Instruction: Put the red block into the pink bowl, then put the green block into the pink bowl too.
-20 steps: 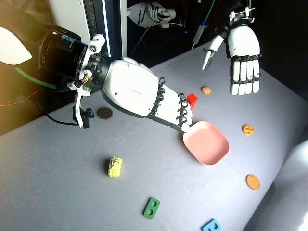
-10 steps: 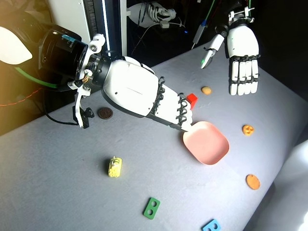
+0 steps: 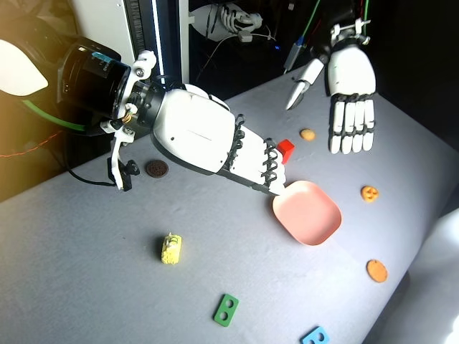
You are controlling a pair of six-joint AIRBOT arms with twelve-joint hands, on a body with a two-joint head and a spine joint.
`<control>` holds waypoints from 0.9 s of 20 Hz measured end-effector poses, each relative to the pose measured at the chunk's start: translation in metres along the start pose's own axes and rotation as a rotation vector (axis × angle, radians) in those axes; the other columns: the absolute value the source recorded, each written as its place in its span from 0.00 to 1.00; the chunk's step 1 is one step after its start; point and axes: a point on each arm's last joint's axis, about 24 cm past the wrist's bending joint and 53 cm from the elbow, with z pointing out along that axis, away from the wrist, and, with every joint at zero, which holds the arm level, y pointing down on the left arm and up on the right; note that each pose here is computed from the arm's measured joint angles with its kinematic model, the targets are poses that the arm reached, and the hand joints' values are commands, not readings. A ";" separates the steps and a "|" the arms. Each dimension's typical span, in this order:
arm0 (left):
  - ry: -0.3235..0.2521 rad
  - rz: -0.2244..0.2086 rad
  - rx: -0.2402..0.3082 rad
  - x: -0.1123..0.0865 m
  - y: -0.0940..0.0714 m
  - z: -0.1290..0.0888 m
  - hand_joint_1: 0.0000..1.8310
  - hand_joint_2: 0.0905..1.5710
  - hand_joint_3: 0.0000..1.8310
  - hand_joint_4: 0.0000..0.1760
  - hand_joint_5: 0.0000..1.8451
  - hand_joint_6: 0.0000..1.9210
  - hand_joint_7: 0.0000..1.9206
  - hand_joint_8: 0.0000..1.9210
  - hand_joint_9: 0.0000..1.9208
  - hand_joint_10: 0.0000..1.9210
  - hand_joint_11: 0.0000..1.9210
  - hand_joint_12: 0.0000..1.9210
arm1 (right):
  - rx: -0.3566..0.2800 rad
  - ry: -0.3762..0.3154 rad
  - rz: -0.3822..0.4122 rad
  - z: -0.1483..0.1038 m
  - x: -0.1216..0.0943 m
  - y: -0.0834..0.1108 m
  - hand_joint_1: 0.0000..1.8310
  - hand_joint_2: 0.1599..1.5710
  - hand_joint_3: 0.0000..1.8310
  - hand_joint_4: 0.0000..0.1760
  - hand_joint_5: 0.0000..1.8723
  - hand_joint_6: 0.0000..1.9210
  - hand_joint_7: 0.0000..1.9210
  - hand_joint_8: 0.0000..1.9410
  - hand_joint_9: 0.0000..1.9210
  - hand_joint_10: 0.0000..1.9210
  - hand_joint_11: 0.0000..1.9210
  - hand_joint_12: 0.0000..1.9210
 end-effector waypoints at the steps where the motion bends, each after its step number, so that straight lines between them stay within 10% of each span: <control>1: -0.008 -0.012 -0.007 0.005 0.000 0.001 0.15 0.66 0.00 0.00 0.06 0.00 0.03 0.00 0.01 0.00 0.00 0.00 | -0.001 0.001 -0.002 0.000 0.000 0.000 0.00 0.66 0.00 0.00 0.05 0.00 0.03 0.00 0.00 0.00 0.00 0.00; 6: -0.024 -0.037 -0.056 0.025 0.006 0.001 0.44 0.67 0.00 0.00 0.07 0.00 0.02 0.00 0.00 0.00 0.00 0.00 | -0.001 0.005 -0.014 0.000 0.002 0.001 0.00 0.66 0.00 0.00 0.04 0.00 0.02 0.00 0.00 0.00 0.00 0.00; 18: 0.021 -0.113 -0.141 0.053 0.016 -0.001 0.56 0.63 0.00 0.00 0.09 0.01 0.03 0.00 0.00 0.00 0.01 0.00 | -0.006 0.008 -0.031 0.000 0.004 0.004 0.00 0.66 0.00 0.00 0.04 0.00 0.01 0.00 0.00 0.00 0.00 0.00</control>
